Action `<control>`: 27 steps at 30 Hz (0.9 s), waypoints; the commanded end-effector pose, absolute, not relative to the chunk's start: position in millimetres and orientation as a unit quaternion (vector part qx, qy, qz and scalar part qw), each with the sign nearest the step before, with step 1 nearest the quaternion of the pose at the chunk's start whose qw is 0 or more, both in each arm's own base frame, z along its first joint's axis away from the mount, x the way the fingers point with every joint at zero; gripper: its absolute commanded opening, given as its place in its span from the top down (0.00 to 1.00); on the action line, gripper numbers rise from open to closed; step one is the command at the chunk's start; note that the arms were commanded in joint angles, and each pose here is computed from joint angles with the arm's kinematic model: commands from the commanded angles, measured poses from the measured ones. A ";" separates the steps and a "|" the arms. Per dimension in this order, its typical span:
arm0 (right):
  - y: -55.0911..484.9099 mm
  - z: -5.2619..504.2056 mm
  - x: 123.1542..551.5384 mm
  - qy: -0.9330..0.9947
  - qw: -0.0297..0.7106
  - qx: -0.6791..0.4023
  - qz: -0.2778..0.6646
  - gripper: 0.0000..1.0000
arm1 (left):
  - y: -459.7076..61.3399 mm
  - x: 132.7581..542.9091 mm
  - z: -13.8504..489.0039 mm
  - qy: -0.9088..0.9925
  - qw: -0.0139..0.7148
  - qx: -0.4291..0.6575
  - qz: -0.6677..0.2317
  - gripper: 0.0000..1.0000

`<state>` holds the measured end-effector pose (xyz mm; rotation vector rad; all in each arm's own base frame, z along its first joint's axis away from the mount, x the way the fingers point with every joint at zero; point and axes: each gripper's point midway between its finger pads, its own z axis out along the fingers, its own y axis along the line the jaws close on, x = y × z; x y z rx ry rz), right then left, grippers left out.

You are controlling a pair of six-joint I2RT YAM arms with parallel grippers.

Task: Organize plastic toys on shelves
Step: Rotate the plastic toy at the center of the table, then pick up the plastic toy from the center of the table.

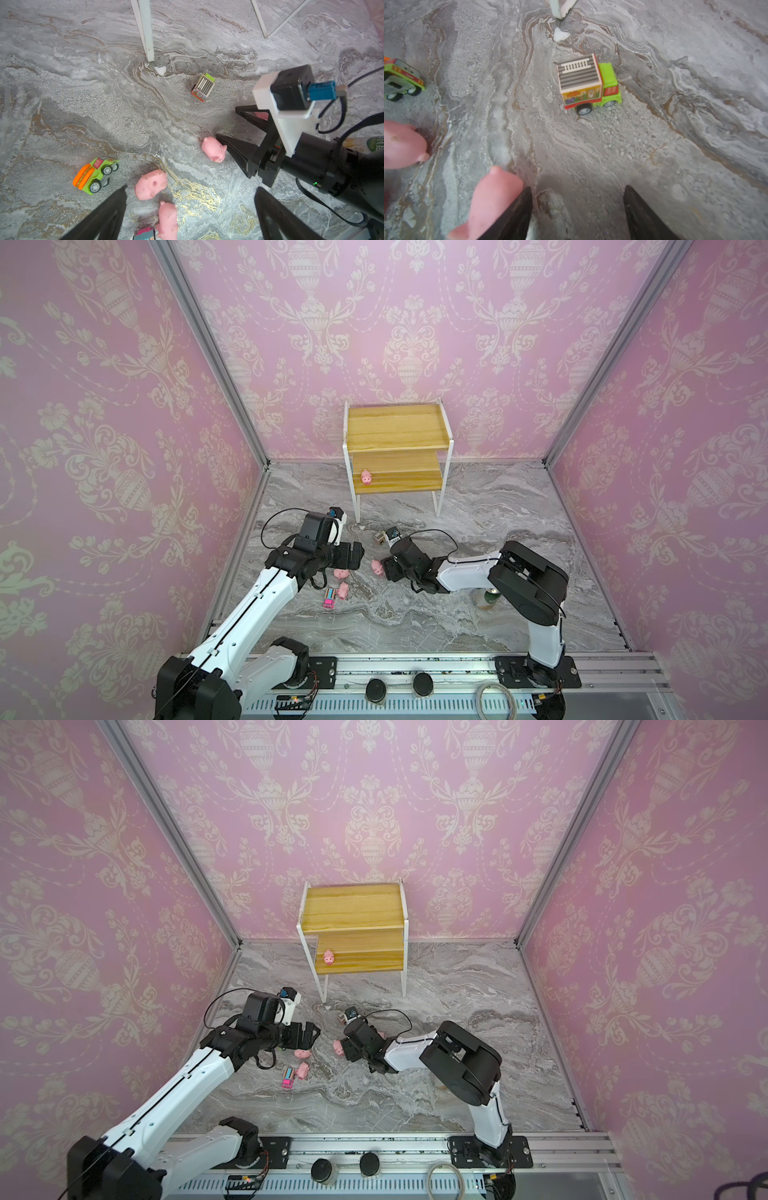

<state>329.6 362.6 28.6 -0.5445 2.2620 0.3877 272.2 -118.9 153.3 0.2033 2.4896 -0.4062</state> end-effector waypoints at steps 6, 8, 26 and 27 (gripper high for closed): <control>352.1 46.6 321.9 0.887 0.375 -0.220 0.155 0.29 | -117.8 269.9 146.4 0.943 0.290 0.090 -0.136 0.02; 347.4 58.2 316.7 0.881 0.388 -0.216 0.166 0.29 | -115.8 270.5 144.9 0.945 0.286 0.087 -0.129 0.02; 397.2 52.2 268.2 0.841 0.418 -0.261 0.222 0.31 | -107.0 273.6 148.9 0.946 0.296 0.077 -0.106 0.01; 398.6 48.7 269.1 0.844 0.417 -0.259 0.217 0.32 | -106.8 273.7 149.5 0.946 0.297 0.076 -0.106 0.01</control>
